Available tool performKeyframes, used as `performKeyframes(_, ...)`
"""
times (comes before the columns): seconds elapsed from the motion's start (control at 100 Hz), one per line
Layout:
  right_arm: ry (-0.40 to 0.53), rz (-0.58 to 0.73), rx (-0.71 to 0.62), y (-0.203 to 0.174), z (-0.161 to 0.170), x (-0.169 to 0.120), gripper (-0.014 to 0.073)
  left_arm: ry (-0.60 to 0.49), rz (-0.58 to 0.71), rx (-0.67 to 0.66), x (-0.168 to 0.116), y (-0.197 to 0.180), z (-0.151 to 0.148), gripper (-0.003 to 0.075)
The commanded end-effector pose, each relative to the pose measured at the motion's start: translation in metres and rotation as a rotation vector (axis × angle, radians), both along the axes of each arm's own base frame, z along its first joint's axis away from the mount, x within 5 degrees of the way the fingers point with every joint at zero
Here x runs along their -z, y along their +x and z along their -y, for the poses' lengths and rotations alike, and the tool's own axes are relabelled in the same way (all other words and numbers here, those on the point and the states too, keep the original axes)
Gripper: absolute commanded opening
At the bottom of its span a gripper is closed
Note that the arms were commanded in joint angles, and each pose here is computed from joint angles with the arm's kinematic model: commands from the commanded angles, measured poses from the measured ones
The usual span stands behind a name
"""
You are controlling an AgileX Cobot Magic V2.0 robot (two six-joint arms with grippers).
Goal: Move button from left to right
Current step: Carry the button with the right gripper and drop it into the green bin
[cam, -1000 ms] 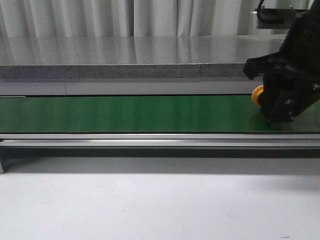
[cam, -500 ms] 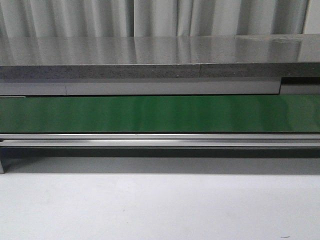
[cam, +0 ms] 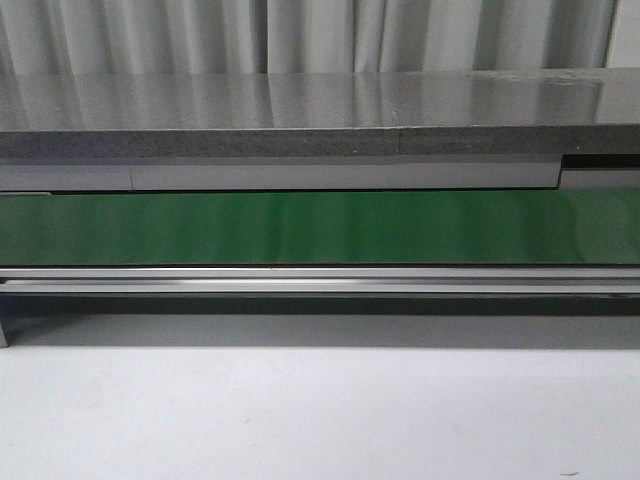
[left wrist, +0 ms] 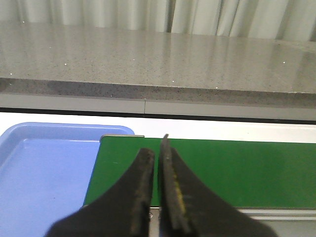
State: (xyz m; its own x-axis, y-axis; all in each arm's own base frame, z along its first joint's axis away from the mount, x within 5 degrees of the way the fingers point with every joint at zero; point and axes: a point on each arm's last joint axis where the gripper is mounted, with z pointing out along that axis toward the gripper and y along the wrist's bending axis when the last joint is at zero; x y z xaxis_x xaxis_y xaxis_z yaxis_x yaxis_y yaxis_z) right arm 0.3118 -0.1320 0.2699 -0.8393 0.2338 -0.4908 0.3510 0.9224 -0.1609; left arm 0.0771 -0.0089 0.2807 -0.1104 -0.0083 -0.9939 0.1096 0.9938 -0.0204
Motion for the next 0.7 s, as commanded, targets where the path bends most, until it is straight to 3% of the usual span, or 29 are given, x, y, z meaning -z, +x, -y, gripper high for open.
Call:
performKeyframes(0.0,-0.048,0.06,-0.014,0.008,0.007,-0.009,0.012,-0.025,0.091,0.003,-0.015,0.0,0.0,0.0005)
performKeyframes(0.37,-0.031,-0.064,-0.027,0.024,0.016,0.036,0.0131,-0.025,0.091,0.003,-0.015,0.0,0.0,0.0005)
performKeyframes(0.69,-0.03,-0.065,-0.014,0.022,0.02,0.036,0.0432,-0.025,0.091,0.003,-0.015,0.0,0.0,0.0005)
